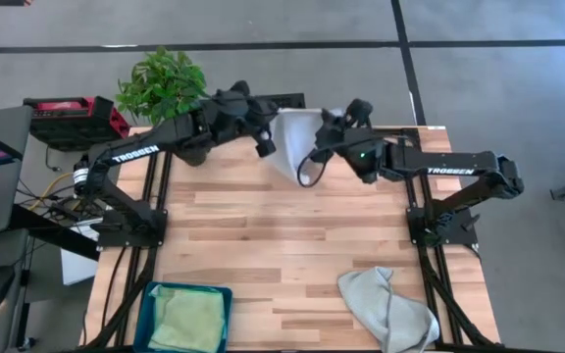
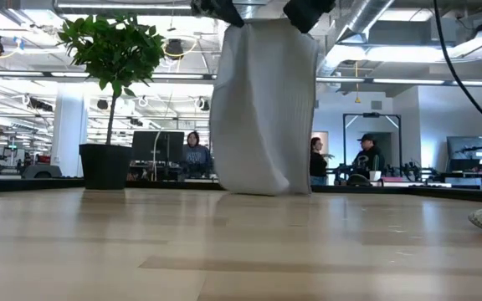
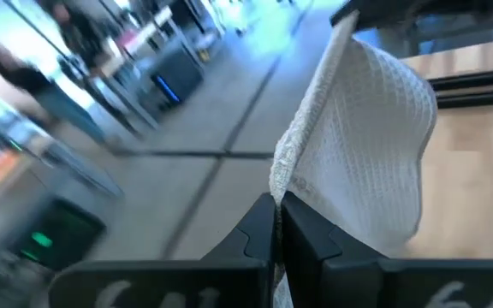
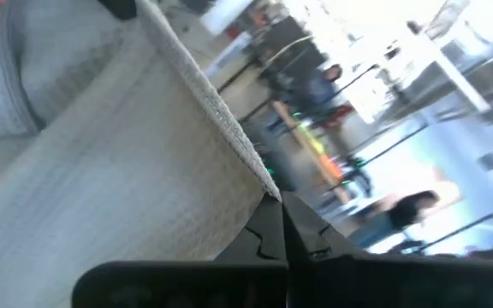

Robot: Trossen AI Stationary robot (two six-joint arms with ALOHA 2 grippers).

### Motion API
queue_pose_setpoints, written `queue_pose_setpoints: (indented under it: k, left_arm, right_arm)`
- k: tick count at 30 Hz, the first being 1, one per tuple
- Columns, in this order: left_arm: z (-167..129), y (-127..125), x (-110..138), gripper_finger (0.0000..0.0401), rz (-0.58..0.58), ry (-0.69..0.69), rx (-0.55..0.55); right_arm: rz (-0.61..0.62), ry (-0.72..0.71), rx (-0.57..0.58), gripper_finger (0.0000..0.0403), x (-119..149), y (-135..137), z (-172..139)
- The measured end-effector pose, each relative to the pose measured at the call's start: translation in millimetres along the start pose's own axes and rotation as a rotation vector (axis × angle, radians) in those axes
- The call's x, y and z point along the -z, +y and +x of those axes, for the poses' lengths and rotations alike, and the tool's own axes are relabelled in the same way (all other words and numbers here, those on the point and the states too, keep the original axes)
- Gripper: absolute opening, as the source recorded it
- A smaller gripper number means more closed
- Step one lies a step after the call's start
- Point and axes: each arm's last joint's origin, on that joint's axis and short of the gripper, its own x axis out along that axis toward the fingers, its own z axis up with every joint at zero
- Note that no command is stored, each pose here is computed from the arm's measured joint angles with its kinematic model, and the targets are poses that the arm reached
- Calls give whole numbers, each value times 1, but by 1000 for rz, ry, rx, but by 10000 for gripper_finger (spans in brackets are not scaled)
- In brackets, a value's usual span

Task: Fold microfiber towels
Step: Fold the top grey microfiber cloth

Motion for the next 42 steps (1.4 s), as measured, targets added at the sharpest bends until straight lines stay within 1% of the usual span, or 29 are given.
queue_pose_setpoints:
  k: [3,5,9,13,18,21,23,27,29,32,34,38,42]
  left_arm:
    - [-1,2,-5,0,109,-34,-41]
    - [-5,1,-10,0,153,-38,-54]
    - [-16,-8,-17,0,241,-29,-38]
    - [-30,-25,-21,0,281,11,12]
    - [-45,-52,-14,0,258,118,71]
    - [-53,-67,-10,0,212,150,119]
    - [-59,-75,-9,0,175,171,155]
    - [-67,-95,-5,0,111,218,265]
    - [-68,-108,0,0,108,271,297]
    - [-64,-132,9,0,138,364,331]
    - [-60,-150,15,0,158,430,356]
    - [-52,-188,28,0,200,527,407]
    - [-48,-222,39,0,205,596,454]
  right_arm:
    - [-34,-27,52,0,-5,-7,2]
    - [-48,-31,63,0,-6,-8,2]
    - [-67,-21,60,0,-9,-2,-6]
    - [-106,-3,32,0,-11,9,-20]
    - [-96,-18,-78,0,-11,31,-48]
    - [-67,-17,-153,0,-7,42,-64]
    - [-24,-11,-235,0,-3,50,-74]
    - [107,29,-442,0,6,63,-93]
    - [137,49,-508,1,9,75,-101]
    - [116,76,-577,1,15,99,-111]
    - [80,106,-610,1,18,117,-116]
    - [14,160,-636,1,26,148,-125]
    - [-28,224,-671,1,35,171,-137]
